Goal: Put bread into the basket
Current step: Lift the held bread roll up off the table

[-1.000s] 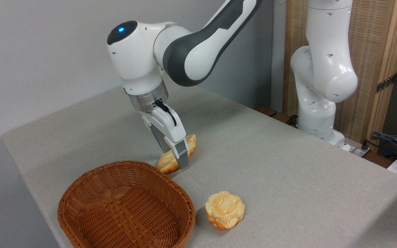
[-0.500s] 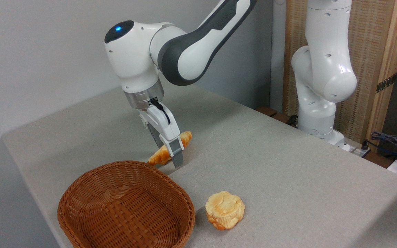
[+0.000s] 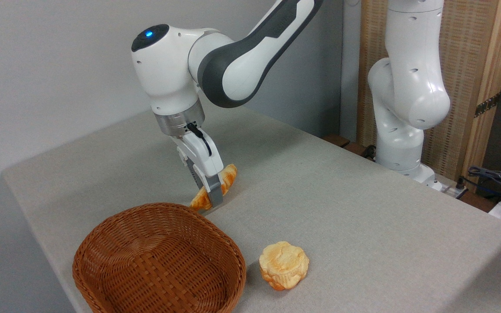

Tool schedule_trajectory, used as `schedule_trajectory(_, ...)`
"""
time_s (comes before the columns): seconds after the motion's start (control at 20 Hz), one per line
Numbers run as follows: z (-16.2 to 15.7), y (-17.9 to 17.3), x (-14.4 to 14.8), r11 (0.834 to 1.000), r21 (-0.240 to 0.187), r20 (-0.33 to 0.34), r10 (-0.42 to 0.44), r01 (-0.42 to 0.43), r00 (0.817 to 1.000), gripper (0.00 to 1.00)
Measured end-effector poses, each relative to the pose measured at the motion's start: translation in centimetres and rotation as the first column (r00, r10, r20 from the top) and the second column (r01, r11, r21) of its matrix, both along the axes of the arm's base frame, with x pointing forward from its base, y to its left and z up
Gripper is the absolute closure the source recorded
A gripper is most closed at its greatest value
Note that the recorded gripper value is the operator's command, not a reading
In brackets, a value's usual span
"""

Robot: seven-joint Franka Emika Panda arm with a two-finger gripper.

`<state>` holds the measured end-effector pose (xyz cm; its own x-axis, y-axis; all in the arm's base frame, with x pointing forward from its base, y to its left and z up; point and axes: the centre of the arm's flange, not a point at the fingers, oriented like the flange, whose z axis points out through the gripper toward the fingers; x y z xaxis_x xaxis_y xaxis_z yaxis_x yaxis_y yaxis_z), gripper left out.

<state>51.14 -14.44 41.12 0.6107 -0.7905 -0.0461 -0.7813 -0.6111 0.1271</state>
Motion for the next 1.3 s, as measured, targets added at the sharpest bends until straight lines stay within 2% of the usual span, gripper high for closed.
schedule_trajectory(0.35, 0.3, -0.1, 0.1, 1.0, -0.002, 0.008, 0.0, 0.0, 1.0, 0.75)
schedule_trajectory(0.7, 2.2, 0.0, 0.0, 1.0, -0.023, 0.035, 0.003, -0.002, 0.999, 0.76)
schedule_trajectory(0.8, 3.0, 0.1, -0.2, 0.999, -0.034, 0.04, 0.005, -0.004, 0.999, 0.88)
schedule_trajectory(0.85, 3.2, 0.1, -0.3, 0.999, -0.036, 0.041, 0.005, -0.003, 0.999, 0.89)
schedule_trajectory(1.15, 3.8, 0.1, -0.3, 0.999, -0.04, 0.048, 0.005, -0.003, 0.999, 0.85)
schedule_trajectory(1.3, 5.6, 0.0, 0.4, 0.999, -0.051, 0.087, 0.007, -0.003, 0.996, 0.85)
